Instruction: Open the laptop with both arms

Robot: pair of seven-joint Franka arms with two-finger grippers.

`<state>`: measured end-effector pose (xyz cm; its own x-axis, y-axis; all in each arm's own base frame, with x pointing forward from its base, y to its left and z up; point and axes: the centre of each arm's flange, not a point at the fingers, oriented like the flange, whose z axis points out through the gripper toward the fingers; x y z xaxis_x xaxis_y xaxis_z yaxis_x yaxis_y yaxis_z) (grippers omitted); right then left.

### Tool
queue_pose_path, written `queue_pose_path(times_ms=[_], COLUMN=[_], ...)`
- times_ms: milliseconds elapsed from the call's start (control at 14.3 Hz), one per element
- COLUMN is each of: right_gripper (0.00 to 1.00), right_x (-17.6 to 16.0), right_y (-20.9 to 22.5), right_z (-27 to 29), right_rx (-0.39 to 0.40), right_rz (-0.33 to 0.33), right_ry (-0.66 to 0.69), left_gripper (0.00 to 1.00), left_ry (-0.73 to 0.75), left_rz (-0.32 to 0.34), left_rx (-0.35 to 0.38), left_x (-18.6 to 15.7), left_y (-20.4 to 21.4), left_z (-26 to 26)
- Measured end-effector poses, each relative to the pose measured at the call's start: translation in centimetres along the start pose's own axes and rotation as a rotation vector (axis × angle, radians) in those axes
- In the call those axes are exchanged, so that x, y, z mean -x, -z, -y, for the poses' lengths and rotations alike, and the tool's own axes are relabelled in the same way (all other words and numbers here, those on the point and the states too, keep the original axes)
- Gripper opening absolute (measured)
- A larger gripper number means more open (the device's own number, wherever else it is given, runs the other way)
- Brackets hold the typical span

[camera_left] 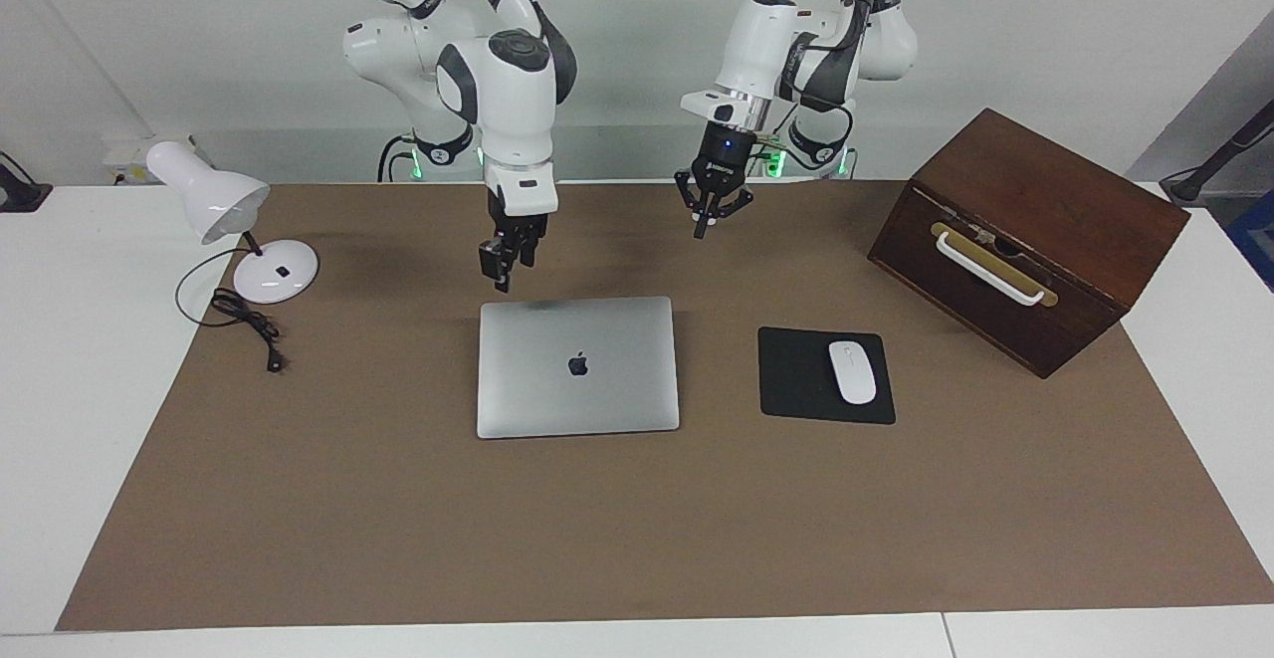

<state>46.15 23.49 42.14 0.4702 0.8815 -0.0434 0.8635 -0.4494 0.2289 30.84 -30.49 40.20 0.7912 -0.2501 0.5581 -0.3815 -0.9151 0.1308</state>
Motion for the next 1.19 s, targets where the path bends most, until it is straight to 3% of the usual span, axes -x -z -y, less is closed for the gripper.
queue_pose_path(times_ms=[628, 1186], right_gripper=[0.7, 0.7], right_x=[-1.1, -1.8], right_y=[-3.0, -4.4], right_z=[0.8, 0.5], right_rx=[-0.007, 0.032], right_rz=[-0.036, -0.057], right_ry=[0.011, 0.047], left_gripper=[0.01, 0.01], left_ry=[-0.029, -0.057], left_rz=[0.05, 0.054], left_rx=[0.051, 0.091], left_x=[2.6, 3.9], left_y=[-4.1, -4.8], left_z=[-1.7, -3.5])
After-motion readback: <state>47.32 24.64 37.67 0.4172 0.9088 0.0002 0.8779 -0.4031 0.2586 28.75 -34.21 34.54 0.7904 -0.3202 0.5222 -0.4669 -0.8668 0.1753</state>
